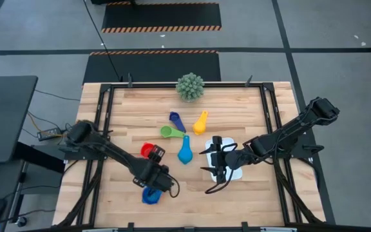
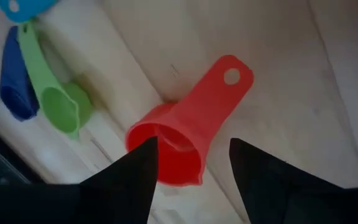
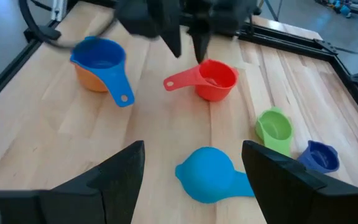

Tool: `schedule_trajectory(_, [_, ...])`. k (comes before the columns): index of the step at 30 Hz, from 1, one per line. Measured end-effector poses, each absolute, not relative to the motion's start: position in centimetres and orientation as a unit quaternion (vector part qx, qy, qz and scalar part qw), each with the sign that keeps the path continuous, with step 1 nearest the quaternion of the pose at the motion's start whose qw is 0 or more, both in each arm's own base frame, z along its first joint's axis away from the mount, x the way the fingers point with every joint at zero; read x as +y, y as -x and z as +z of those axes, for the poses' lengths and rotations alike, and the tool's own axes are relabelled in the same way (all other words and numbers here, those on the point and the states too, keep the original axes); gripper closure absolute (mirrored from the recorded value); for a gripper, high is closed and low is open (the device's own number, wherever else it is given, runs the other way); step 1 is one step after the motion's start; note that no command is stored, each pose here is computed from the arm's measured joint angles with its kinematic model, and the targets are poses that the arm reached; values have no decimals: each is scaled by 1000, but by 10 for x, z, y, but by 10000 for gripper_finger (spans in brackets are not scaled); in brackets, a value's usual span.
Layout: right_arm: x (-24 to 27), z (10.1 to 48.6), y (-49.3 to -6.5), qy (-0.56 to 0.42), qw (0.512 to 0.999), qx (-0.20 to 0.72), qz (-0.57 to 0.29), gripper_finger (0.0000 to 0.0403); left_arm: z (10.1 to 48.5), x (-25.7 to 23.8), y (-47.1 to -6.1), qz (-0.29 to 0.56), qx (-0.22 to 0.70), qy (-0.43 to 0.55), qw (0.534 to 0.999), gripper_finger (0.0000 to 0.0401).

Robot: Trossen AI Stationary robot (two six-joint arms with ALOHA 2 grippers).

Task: Nest measuring cups in basket
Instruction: Stack the red measuring cup into the blue measuring cup

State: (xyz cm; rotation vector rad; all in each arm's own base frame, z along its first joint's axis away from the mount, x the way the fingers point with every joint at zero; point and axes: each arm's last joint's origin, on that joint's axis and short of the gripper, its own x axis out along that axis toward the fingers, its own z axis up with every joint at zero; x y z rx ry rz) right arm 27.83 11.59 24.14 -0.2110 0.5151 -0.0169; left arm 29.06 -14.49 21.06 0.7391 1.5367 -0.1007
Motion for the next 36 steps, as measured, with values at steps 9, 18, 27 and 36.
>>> schedule_trajectory(9, [109,241,-281,97,962,255,-21,126,205,-123,-253,-26,634,-273,723,198])
schedule_trajectory(18, [104,242,-284,93,962,257,-7,126,189,-106,-240,-15,622,-230,749,198])
schedule_trajectory(27, [102,241,-284,94,961,259,-7,126,175,-93,-240,-23,626,-234,743,198])
schedule_trajectory(36, [102,241,-285,97,961,259,-6,126,172,-83,-243,-29,638,-199,743,229])
